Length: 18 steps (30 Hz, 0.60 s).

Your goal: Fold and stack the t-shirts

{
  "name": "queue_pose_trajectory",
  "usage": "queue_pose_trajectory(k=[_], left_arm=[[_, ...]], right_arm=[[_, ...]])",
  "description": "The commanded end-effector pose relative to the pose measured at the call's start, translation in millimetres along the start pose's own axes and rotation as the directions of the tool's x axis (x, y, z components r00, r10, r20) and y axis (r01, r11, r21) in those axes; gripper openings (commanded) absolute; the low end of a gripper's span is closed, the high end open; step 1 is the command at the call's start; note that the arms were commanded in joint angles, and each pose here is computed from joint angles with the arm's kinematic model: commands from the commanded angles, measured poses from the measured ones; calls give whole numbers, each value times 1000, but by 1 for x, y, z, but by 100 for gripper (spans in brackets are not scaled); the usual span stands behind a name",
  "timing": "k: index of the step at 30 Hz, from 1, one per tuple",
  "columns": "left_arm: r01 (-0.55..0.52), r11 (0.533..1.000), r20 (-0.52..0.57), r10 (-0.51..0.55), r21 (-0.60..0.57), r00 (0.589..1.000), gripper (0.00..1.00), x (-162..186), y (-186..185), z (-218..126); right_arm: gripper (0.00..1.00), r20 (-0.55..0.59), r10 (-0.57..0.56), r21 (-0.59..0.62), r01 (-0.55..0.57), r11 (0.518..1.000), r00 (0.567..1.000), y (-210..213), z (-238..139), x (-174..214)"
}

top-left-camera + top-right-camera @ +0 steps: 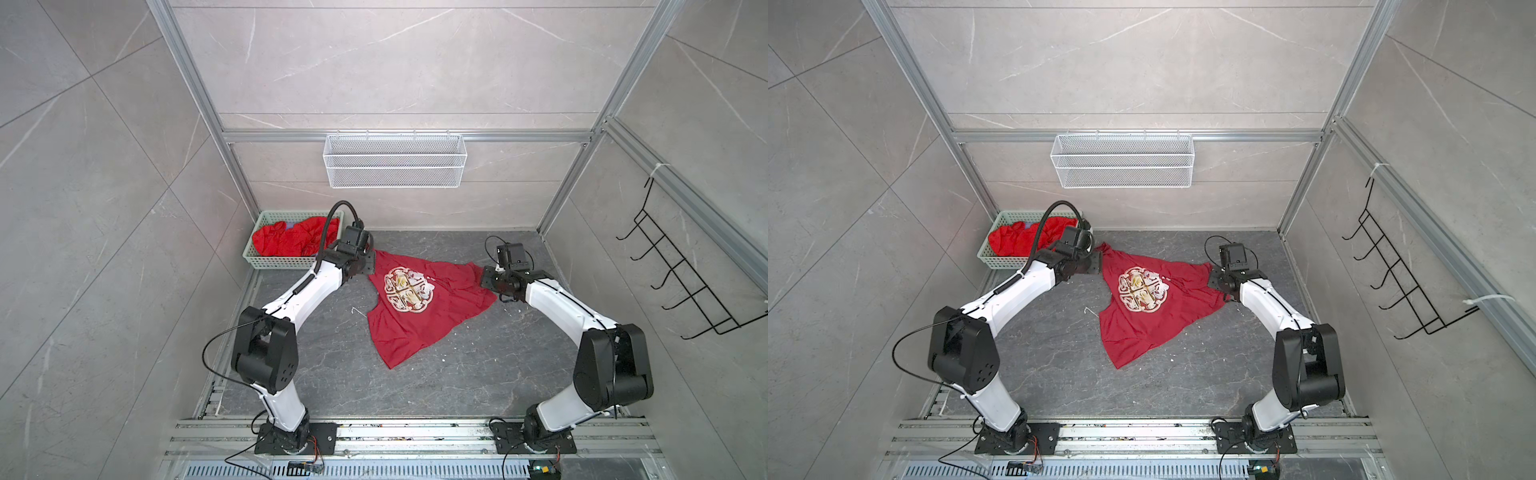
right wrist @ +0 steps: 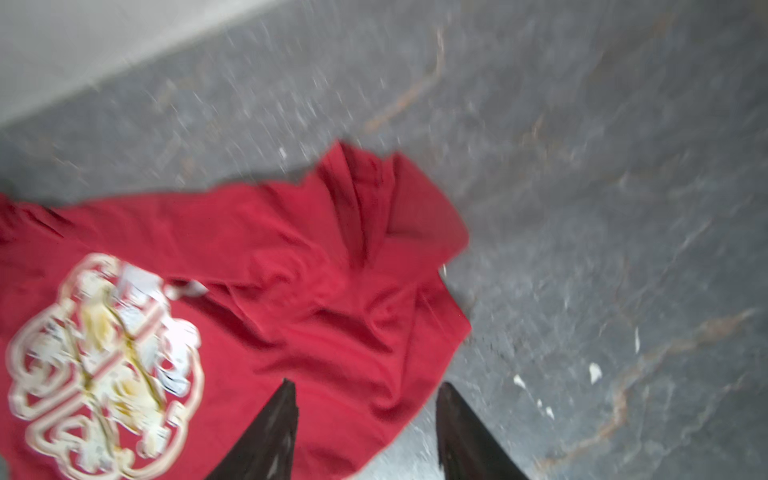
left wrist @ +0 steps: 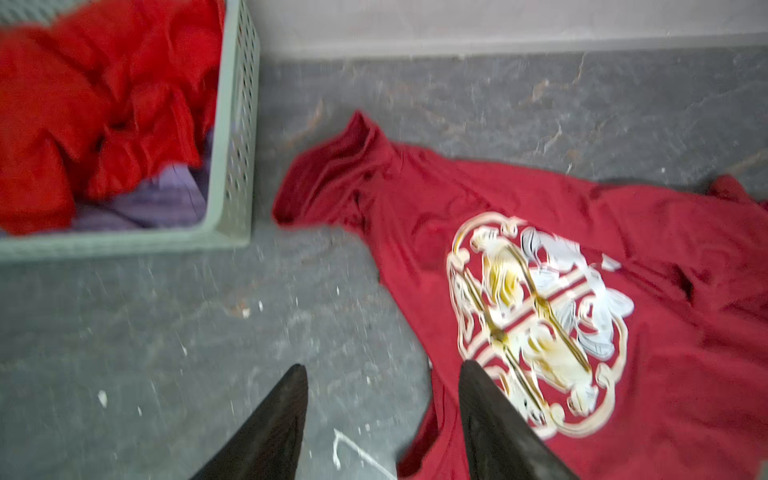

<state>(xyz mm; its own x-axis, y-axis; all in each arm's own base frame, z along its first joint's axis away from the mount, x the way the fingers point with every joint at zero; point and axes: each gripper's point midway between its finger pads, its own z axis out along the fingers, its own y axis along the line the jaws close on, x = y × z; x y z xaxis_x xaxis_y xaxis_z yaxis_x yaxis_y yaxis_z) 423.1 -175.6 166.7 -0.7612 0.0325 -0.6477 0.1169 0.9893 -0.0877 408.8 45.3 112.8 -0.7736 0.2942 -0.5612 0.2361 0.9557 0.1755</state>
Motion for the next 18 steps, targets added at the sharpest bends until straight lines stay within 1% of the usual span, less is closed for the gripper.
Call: queue_pose_trajectory(k=[1, 3, 4, 6, 10, 12, 14, 18], left_arm=[[115, 993, -110, -110, 39, 988, 60, 49, -13, -4], [154, 988, -169, -148, 22, 974, 60, 79, -11, 4], [171, 985, -192, -164, 20, 968, 60, 89, -12, 7], [212, 977, -230, -201, 23, 952, 59, 107, -13, 15], [256, 966, -254, -243, 21, 936, 59, 121, -16, 24], [267, 964, -270, -256, 5, 928, 59, 129, -15, 30], [277, 961, -283, -268, -5, 921, 59, 134, -16, 35], [288, 958, -305, -275, -2, 912, 59, 143, -23, 44]], right_arm=[[57, -54, 5, 26, -3, 1000, 999, -12, 13, 19], [59, -76, 26, 24, -24, 999, 997, -16, 21, 28], [62, -80, 39, 24, -37, 999, 996, -19, 24, 31], [62, -98, 73, 18, -72, 997, 992, -24, 31, 36], [63, -138, 140, -5, -142, 990, 981, -28, 43, 45], [65, -166, 159, 4, -160, 987, 973, -29, 50, 51], [65, -185, 174, 14, -174, 985, 967, -31, 56, 56], [65, -224, 212, -17, -221, 975, 951, -25, 66, 68]])
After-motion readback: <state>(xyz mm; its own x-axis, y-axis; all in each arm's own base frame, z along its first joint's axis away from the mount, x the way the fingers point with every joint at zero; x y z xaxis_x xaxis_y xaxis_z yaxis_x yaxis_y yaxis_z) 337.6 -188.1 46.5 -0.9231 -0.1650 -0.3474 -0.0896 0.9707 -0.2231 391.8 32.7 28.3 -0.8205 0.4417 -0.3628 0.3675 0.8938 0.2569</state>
